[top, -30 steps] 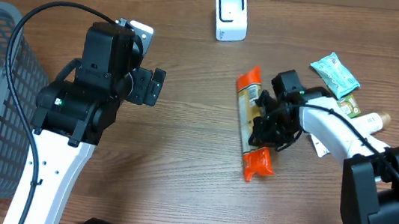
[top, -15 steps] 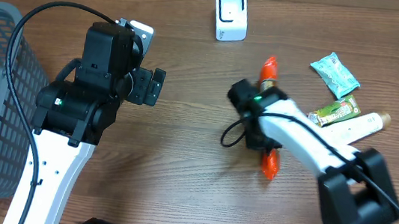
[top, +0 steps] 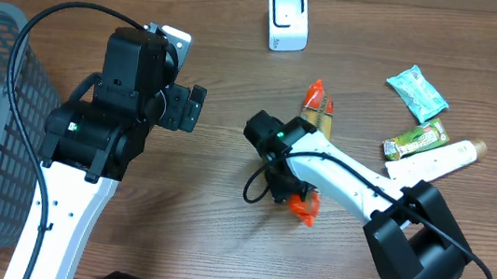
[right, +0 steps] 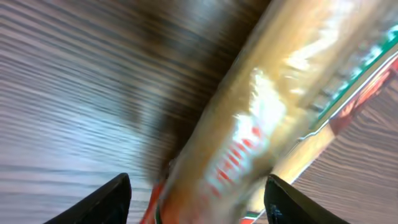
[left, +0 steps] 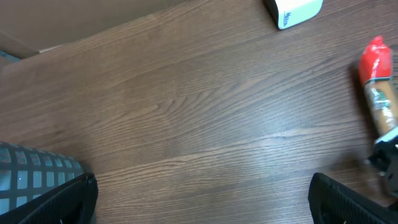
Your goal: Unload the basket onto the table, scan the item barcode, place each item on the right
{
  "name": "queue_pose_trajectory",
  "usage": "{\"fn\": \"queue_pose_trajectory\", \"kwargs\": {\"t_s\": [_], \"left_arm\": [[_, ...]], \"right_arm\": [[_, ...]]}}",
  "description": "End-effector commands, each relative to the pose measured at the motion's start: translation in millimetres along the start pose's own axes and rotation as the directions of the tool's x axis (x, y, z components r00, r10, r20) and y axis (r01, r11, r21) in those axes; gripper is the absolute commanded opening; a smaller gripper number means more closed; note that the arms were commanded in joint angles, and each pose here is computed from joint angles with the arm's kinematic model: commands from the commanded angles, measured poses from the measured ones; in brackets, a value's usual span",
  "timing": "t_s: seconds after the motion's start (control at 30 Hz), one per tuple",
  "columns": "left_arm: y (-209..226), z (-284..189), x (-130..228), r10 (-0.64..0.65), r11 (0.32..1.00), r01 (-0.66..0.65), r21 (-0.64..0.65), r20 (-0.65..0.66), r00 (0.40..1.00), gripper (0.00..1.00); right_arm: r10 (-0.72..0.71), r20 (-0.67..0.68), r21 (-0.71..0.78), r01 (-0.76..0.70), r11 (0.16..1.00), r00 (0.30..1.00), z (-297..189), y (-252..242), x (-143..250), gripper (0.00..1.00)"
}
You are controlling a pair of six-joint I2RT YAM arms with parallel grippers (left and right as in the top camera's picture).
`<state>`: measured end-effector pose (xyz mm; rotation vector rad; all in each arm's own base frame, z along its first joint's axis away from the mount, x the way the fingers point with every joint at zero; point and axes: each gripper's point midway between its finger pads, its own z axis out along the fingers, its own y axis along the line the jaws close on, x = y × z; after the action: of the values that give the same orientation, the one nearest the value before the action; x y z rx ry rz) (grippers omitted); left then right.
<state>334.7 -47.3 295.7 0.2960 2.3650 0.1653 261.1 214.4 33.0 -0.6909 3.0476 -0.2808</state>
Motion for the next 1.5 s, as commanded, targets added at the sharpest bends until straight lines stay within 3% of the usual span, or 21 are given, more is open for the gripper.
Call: {"fn": "queue_pose_trajectory", "kwargs": {"t_s": [0.0,0.07,0.23,0.4,0.8,1.07,1.17,1.27,1.3,1.47], "left_arm": [[1.8,-1.0,-2.4,0.015,1.000,-0.015,-0.010,0.005,1.000,1.00],[1.8,-1.0,-2.4,0.015,1.000,-0.015,-0.010,0.005,1.000,0.99],[1.8,-1.0,-2.4,0.015,1.000,-0.015,-0.010,0.005,1.000,1.00],[1.8,-1.0,-2.4,0.015,1.000,-0.015,-0.010,0.005,1.000,0.99],[1.8,-1.0,-2.4,0.015,1.000,-0.015,-0.010,0.005,1.000,1.00],[1.8,-1.0,-2.4,0.015,1.000,-0.015,-0.010,0.005,1.000,1.00],[1.8,-1.0,-2.4,0.015,1.000,-0.015,-0.010,0.005,1.000,0.99],[1.8,-1.0,-2.4,0.015,1.000,-0.015,-0.010,0.005,1.000,1.00],[1.8,-1.0,-2.4,0.015,1.000,-0.015,-0.010,0.005,1.000,1.00],[1.8,-1.0,-2.4,0.015,1.000,-0.015,-0.010,0.005,1.000,1.00]], "right_arm": [[0.062,0.046,-0.056,-0.060,0.997,0.997,-22.6,-5.9,-17.2,0.69],[0.210,0.068,-0.002,-0.211,0.978,0.975,-30.4,-36.3,-25.4,0.73],[0.323,0.014,-0.103,-0.320,0.942,0.946,-27.5,-47.9,-27.8,0.86],[0.273,-0.017,-0.266,-0.267,0.926,0.962,-24.5,-26.0,-32.0,0.93],[0.276,-0.031,-0.215,-0.276,0.937,0.961,24.1,-25.7,-11.5,0.93],[0.275,-0.037,-0.188,-0.277,0.942,0.961,27.8,-29.6,-6.8,0.74],[0.275,-0.041,-0.189,-0.277,0.942,0.961,27.7,-29.3,-5.9,0.50],[0.275,-0.038,-0.191,-0.277,0.942,0.961,26.6,-29.2,-6.8,0.08],[0.275,-0.042,-0.190,-0.278,0.942,0.961,24.3,-29.7,-6.7,0.04],[0.277,-0.011,-0.203,-0.274,0.940,0.961,-1.9,-35.9,-16.3,0.04]]}}
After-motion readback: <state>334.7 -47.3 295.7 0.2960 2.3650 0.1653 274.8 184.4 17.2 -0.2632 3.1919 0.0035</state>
